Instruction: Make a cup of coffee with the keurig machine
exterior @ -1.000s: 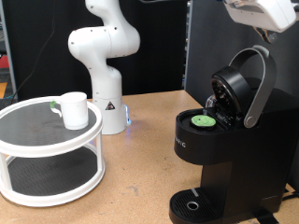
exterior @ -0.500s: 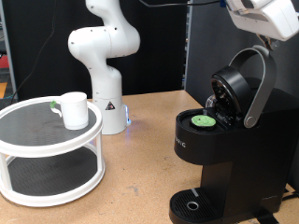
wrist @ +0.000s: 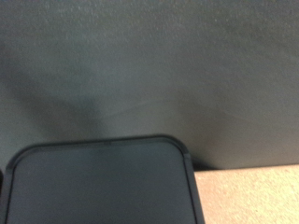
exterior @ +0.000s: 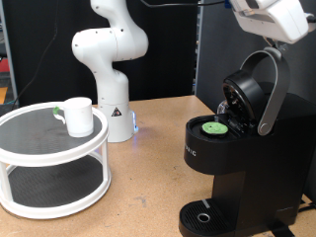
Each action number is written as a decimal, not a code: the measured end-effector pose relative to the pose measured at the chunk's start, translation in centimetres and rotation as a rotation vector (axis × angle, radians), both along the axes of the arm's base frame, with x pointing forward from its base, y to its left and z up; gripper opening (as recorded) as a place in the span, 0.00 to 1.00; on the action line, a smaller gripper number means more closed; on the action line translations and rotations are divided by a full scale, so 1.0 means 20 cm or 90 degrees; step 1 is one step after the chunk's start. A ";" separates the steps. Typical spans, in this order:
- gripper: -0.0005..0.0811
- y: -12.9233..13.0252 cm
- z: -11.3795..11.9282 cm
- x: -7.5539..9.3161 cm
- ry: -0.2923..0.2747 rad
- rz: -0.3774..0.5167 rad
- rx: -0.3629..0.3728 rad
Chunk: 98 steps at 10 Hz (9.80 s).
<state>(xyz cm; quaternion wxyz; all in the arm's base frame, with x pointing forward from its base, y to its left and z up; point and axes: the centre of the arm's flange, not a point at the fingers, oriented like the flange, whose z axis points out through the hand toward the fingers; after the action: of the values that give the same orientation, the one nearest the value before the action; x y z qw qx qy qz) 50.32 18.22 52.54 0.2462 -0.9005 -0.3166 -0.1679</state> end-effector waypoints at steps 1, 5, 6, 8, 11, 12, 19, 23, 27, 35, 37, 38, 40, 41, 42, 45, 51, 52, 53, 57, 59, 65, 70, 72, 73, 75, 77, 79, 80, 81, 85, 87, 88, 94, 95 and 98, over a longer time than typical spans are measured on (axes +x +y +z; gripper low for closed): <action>0.01 -0.04 0.01 0.00 0.001 0.001 -0.009; 0.01 -0.28 0.04 -0.01 0.008 0.016 -0.059; 0.01 -0.35 0.03 0.00 0.015 0.021 -0.076; 0.01 -0.50 -0.02 -0.01 0.029 0.029 -0.111; 0.01 -0.67 -0.19 -0.04 0.062 0.033 -0.161; 0.01 -0.70 -0.26 -0.06 0.073 0.031 -0.177; 0.01 -0.82 -0.69 -0.12 0.076 -0.006 -0.240; 0.01 -0.83 -0.76 -0.13 0.071 -0.004 -0.225; 0.01 -0.91 -0.66 -0.14 0.058 0.011 -0.162; 0.01 -0.96 -0.51 -0.15 0.040 -0.074 -0.091; 0.01 -0.97 -0.46 -0.21 0.031 -0.182 -0.036; 0.01 -0.97 -0.42 -0.25 0.036 -0.198 -0.025; 0.01 -0.98 -0.35 -0.33 0.058 -0.161 -0.031; 0.01 -0.98 -0.36 -0.32 0.055 -0.165 -0.031; 0.01 -0.99 -0.37 -0.31 0.044 -0.201 -0.024; 0.01 -1.06 -0.39 -0.38 0.016 -0.284 0.027; 0.01 -1.31 -0.35 -0.69 0.048 -0.203 0.031; 0.01 -1.32 -0.34 -0.74 0.042 -0.206 0.032; 0.01 -1.32 -0.34 -0.74 0.044 -0.205 0.032; 0.01 -1.44 -0.32 -0.87 0.075 -0.140 0.109; 0.01 -1.55 -0.28 -0.98 0.091 -0.098 0.118; 0.01 -1.72 -0.23 -1.10 0.078 -0.090 0.151; 0.01 -2.00 -0.21 -1.30 0.025 -0.106 0.219; 0.01 -2.10 -0.19 -1.37 0.013 -0.109 0.228; 0.01 -2.14 -0.17 -1.40 0.013 -0.106 0.230; 0.01 -2.21 -0.14 -1.47 0.013 -0.100 0.239; 0.01 -2.25 -0.13 -1.50 0.011 -0.104 0.234; 0.01 -2.25 -0.13 -1.50 0.012 -0.104 0.232; 0.01 -2.24 -0.14 -1.50 0.020 -0.098 0.227; 0.01 -2.24 -0.16 -1.51 0.024 -0.090 0.223; 0.01 -2.23 -0.28 -1.49 0.018 -0.083 0.205; 0.01 -2.24 -0.38 -1.48 0.009 -0.083 0.194; 0.01 -2.24 -0.42 -1.48 0.005 -0.083 0.187; 0.01 -2.26 -0.67 -1.44 -0.015 -0.119 0.144; 0.01 -2.26 -0.72 -1.44 -0.016 -0.123 0.137; 0.02 -2.26 -0.81 -1.41 -0.057 -0.152 0.153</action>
<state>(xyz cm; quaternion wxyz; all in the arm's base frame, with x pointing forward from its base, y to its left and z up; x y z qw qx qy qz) 22.11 -26.97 36.29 0.3162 -0.8873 -0.1955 -0.2729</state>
